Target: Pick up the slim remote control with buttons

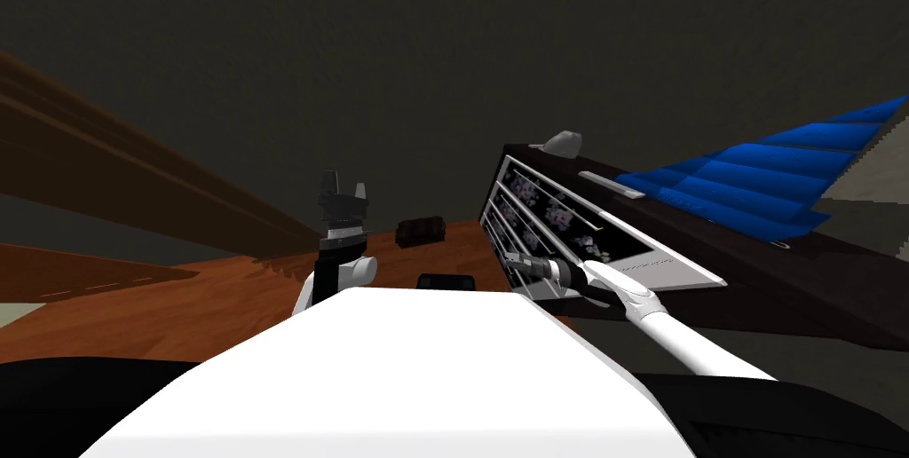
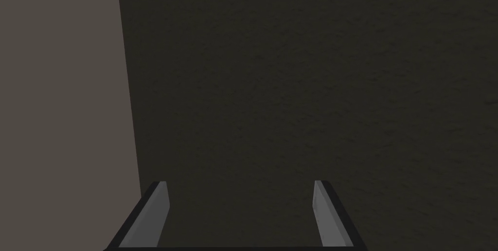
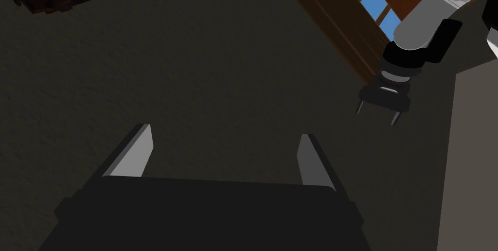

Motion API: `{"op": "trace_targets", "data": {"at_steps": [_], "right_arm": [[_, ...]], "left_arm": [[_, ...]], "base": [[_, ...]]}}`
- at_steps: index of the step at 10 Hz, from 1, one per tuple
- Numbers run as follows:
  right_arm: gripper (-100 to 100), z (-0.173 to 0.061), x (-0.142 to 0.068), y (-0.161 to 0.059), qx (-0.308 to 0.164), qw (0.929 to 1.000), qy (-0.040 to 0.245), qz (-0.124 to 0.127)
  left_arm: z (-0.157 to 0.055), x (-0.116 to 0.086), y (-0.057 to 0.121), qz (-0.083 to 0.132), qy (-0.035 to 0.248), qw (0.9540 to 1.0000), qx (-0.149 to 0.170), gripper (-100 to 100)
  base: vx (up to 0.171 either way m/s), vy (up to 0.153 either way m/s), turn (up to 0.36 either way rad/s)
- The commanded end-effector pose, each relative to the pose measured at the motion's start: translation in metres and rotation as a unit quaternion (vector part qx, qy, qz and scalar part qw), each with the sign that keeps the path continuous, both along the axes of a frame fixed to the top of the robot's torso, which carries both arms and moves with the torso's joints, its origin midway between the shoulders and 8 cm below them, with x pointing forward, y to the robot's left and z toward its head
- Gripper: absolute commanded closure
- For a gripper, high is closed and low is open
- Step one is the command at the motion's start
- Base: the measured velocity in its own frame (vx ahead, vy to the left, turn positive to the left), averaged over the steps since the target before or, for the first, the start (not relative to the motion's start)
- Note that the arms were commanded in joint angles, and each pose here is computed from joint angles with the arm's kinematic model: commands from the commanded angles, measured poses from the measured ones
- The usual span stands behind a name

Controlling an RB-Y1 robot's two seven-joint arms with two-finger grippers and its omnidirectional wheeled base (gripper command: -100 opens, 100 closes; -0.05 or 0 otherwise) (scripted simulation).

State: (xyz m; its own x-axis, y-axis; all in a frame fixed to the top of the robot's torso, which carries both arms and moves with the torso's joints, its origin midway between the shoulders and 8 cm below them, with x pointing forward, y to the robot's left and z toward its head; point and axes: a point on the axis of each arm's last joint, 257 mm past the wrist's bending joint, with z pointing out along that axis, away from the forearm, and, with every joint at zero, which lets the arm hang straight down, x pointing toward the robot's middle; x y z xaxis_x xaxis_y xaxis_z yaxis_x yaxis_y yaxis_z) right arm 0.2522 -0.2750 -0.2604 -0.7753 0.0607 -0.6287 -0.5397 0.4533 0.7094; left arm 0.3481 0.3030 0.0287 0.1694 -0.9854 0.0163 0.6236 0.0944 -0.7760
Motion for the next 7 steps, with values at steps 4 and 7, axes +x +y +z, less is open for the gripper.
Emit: {"op": "trace_targets", "data": {"at_steps": [4,7], "right_arm": [[-100,-0.014,-0.009,-0.060,-0.090,0.9947,0.046,0.020],[-100,-0.013,-0.011,-0.101,-0.145,0.9867,0.069,0.023]], "left_arm": [[0.000,0.000,0.000,0.000,0.000,1.0000,0.000,0],[0.000,0.000,0.000,0.000,0.000,1.0000,0.000,0]], "base": [[-0.017,0.061,0.090],[-0.001,0.048,0.069]]}}
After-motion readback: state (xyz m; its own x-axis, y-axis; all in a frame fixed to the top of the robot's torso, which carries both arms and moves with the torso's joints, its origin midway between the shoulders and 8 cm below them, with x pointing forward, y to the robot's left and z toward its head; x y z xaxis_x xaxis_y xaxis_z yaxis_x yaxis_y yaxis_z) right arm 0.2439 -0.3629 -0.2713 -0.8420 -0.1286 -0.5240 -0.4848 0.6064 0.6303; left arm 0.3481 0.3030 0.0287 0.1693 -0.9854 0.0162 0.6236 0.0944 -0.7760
